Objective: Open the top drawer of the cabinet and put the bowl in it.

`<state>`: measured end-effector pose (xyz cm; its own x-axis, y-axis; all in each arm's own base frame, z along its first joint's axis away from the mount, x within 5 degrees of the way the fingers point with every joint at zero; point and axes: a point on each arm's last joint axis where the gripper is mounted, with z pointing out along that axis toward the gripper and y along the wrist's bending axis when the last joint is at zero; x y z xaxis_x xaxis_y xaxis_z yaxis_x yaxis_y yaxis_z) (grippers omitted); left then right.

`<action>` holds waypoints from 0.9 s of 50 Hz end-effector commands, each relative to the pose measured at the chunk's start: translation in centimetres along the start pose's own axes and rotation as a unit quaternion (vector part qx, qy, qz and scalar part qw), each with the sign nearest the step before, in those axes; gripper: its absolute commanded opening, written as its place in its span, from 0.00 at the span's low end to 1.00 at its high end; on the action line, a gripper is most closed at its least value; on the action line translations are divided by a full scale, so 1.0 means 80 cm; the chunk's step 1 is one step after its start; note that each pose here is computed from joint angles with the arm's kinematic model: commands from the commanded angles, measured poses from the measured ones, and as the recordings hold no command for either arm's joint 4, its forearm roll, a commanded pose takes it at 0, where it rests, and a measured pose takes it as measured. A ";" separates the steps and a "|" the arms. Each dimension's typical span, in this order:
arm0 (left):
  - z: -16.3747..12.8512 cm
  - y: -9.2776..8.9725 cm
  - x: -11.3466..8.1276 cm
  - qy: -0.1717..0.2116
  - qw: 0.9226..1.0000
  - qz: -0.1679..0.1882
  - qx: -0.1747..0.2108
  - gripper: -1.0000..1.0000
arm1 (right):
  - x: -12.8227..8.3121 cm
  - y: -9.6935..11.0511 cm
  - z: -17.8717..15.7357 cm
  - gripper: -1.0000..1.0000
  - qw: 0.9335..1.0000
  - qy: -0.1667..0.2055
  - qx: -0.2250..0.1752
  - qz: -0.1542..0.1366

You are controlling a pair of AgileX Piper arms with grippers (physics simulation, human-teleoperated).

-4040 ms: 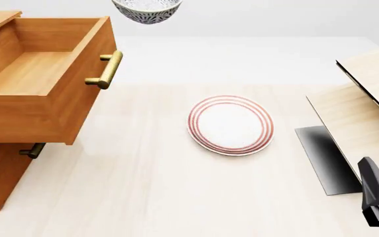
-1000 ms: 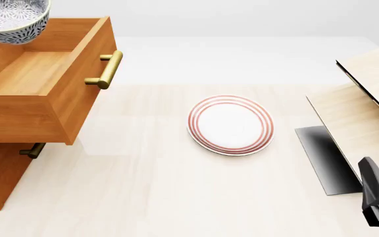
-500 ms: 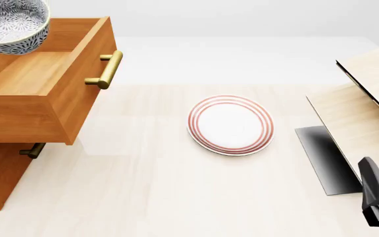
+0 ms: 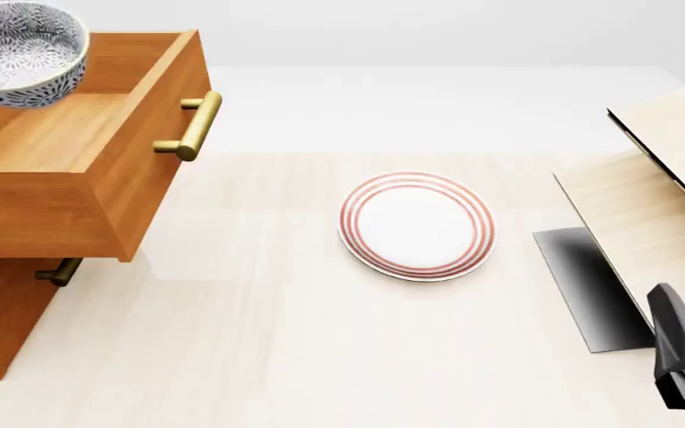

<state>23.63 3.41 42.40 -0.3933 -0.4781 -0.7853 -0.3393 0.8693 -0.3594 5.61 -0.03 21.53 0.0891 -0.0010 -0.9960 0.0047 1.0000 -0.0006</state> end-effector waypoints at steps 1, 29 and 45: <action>0.018 0.007 -0.004 0.000 1.000 -0.001 -0.012 0.00 | 0.001 0.000 0.000 1.00 1.000 0.000 0.000 0.000; 0.059 0.007 0.001 0.015 1.000 0.001 -0.014 0.00 | 0.001 0.000 0.000 1.00 1.000 0.000 0.000 0.000; 0.092 0.006 0.006 0.028 0.999 0.005 -0.016 0.00 | 0.001 0.000 0.000 1.00 1.000 0.000 0.000 0.000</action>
<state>28.45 4.44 39.05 -0.4351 -0.4786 -0.7626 -0.3637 0.8682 -0.3374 5.61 -0.03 21.53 0.0890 -0.0010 -0.9960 0.0047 1.0000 -0.0006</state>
